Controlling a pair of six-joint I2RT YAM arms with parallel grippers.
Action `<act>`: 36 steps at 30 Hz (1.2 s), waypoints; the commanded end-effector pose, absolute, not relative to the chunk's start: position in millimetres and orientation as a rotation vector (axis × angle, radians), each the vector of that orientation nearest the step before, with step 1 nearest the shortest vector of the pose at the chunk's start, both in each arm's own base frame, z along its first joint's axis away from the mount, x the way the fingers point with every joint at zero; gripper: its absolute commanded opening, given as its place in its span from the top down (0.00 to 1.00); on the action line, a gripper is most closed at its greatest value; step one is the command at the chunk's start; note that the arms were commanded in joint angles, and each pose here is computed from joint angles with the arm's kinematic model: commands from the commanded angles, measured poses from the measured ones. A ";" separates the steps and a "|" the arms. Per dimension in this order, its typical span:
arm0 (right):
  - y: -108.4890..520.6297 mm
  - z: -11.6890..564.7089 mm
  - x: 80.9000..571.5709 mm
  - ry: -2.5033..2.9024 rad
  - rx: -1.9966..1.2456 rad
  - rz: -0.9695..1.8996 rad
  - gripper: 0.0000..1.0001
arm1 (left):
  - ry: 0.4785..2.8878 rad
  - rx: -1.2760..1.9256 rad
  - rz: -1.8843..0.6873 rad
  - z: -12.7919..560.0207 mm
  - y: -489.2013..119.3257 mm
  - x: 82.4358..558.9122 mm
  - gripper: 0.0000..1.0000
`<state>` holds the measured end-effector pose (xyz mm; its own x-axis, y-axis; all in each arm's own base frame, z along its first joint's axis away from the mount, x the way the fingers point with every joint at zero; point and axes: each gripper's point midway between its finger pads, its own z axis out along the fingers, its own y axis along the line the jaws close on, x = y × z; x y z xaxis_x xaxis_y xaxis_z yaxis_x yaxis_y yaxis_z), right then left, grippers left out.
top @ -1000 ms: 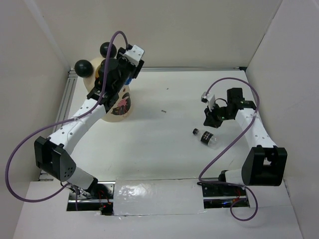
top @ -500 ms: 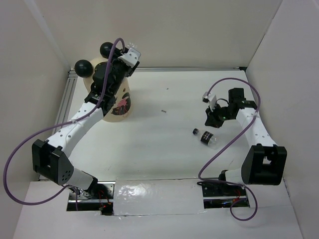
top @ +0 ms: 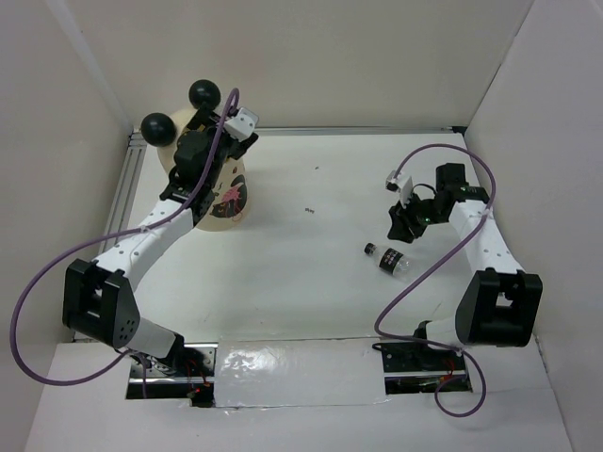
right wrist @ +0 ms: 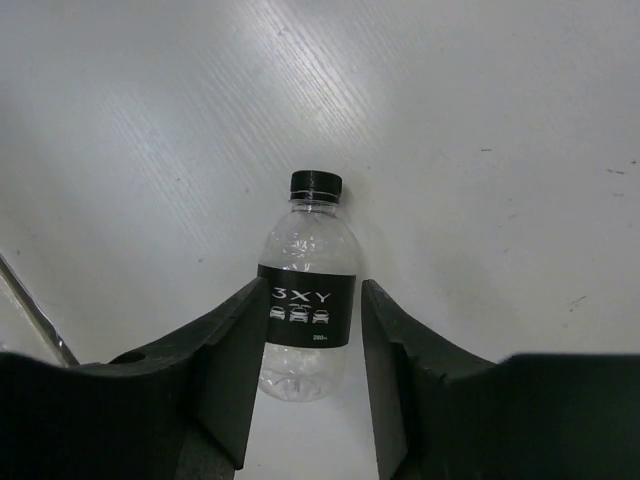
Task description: Put the plastic bottles in the bin
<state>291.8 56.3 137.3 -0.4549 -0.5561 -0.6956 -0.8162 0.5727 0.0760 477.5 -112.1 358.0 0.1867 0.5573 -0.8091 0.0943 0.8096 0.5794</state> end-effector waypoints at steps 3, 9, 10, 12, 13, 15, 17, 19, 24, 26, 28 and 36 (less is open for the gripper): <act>56.5 147.1 294.0 2.157 -1.113 0.551 0.35 | 1.191 0.489 0.343 430.3 -111.8 457.2 0.00; 56.3 149.4 294.3 2.151 -1.122 0.547 0.26 | 1.106 0.468 0.233 485.0 -136.5 422.6 0.00; 56.3 149.4 294.3 2.151 -1.122 0.547 0.25 | 1.115 0.496 0.197 489.9 -144.7 415.1 0.00; 53.7 148.7 289.2 2.191 -1.112 0.547 0.25 | 1.126 0.528 0.109 496.6 -160.8 397.0 0.00; 52.2 147.6 287.6 2.205 -1.123 0.547 0.25 | 1.118 0.543 -0.010 503.7 -177.9 376.6 0.00; 44.8 142.2 280.6 2.266 -1.126 0.519 0.23 | 1.187 0.592 -0.130 484.3 -195.7 356.2 0.00; 35.2 138.2 272.1 2.307 -1.144 0.453 0.22 | 1.235 0.618 -0.265 454.7 -215.9 326.3 0.00; 28.5 129.3 262.9 2.346 -1.146 0.386 0.19 | 1.326 0.625 -0.337 407.1 -226.4 303.1 0.00; 31.2 106.5 249.0 2.416 -1.170 0.382 0.15 | 1.464 0.582 -0.432 338.7 -232.5 269.5 0.00; 36.9 95.6 247.6 2.438 -1.169 0.393 0.14 | 1.517 0.577 -0.440 316.0 -233.0 259.5 0.00; 37.9 88.9 249.2 2.447 -1.167 0.388 0.12 | 1.532 0.567 -0.434 309.4 -228.5 252.8 0.00; 36.7 52.7 261.9 2.510 -1.111 0.341 0.00 | 1.635 0.471 -0.438 276.6 -201.8 233.9 0.00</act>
